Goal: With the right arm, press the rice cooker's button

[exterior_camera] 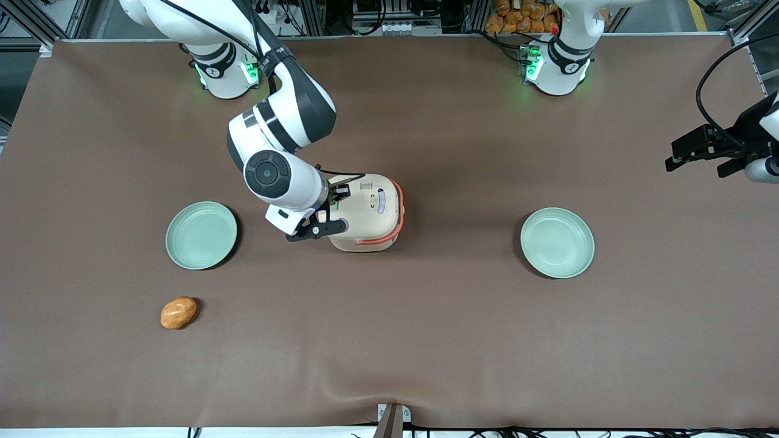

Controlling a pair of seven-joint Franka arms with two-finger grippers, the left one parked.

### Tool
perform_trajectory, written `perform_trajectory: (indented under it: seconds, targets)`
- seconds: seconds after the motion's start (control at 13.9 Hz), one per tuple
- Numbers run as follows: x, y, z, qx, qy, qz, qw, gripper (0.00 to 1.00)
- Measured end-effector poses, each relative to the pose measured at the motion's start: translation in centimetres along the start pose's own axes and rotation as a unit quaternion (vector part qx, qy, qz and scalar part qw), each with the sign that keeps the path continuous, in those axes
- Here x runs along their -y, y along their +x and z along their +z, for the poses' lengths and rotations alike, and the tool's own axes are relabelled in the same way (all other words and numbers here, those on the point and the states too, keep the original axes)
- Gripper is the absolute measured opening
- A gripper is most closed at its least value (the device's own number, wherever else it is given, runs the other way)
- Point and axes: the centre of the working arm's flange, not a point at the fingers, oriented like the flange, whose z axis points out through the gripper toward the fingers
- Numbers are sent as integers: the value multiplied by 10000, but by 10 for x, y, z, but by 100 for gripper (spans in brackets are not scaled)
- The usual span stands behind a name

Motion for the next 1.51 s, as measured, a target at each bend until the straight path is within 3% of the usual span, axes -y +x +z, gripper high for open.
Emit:
perform_trajectory:
  seconds: [0.36,0.86,1.22,1.51]
  targets:
    - [2,0,-15,-69,28,-24,10000,1]
    - [10,-19,-79,16,112,-136,9998,4]
    - [6,-31,-123,-145,176,-156,9996,53]
    - [-17,-40,-149,-140,202,-29,9997,94]
